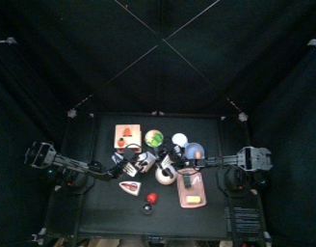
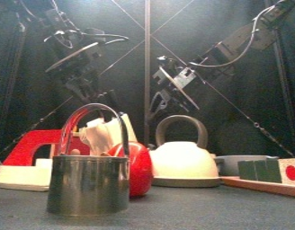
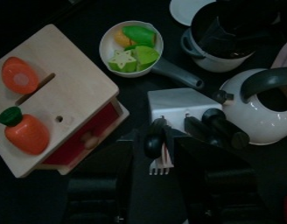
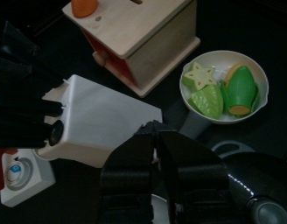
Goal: Grab cleaver
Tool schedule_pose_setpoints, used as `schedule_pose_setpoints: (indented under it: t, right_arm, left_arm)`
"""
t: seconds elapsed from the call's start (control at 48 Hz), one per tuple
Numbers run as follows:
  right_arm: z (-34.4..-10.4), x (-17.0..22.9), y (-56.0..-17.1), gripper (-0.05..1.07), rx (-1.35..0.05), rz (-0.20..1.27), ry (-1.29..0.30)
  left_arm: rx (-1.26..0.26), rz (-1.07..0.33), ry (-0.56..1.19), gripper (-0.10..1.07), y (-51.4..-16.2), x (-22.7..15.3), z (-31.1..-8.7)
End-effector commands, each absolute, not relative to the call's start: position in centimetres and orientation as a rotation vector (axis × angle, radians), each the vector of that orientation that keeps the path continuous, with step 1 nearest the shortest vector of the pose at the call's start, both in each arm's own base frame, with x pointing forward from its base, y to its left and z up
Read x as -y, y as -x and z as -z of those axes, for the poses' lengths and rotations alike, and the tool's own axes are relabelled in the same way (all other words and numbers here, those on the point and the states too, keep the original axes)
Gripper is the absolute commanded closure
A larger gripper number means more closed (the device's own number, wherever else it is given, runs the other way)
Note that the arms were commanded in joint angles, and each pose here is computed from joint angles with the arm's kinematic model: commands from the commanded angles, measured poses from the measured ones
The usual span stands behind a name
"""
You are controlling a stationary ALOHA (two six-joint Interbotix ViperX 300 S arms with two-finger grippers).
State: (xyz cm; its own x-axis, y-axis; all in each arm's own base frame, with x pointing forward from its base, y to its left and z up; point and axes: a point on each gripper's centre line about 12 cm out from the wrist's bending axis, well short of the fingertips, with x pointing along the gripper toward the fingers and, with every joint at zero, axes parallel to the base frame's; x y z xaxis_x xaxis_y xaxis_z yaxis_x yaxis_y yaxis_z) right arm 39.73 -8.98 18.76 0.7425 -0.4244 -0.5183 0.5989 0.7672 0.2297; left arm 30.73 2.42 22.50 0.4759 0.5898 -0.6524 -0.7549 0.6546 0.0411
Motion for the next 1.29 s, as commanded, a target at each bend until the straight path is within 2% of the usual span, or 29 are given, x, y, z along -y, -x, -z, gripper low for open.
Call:
schedule_pose_setpoints:
  t: [0.0,0.354,0.771,1.271]
  right_arm:
    - [-20.4,9.3,-40.1,0.65,-0.418,0.575,-0.404]
    - [-20.5,8.9,-40.4,0.65,-0.420,0.547,-0.414]
    - [-20.3,8.7,-40.9,0.65,-0.432,0.521,-0.414]
    - [-20.2,8.7,-40.9,0.65,-0.435,0.523,-0.415]
  left_arm:
    - [-0.659,-0.829,0.276,0.28,-31.2,-2.4,-23.3]
    - [-0.657,-0.828,0.279,0.44,-31.3,-2.4,-23.4]
    - [-0.623,-0.811,0.292,0.44,-31.9,-2.2,-24.8]
    - [-0.640,-0.814,0.287,0.44,-31.7,-2.1,-24.2]
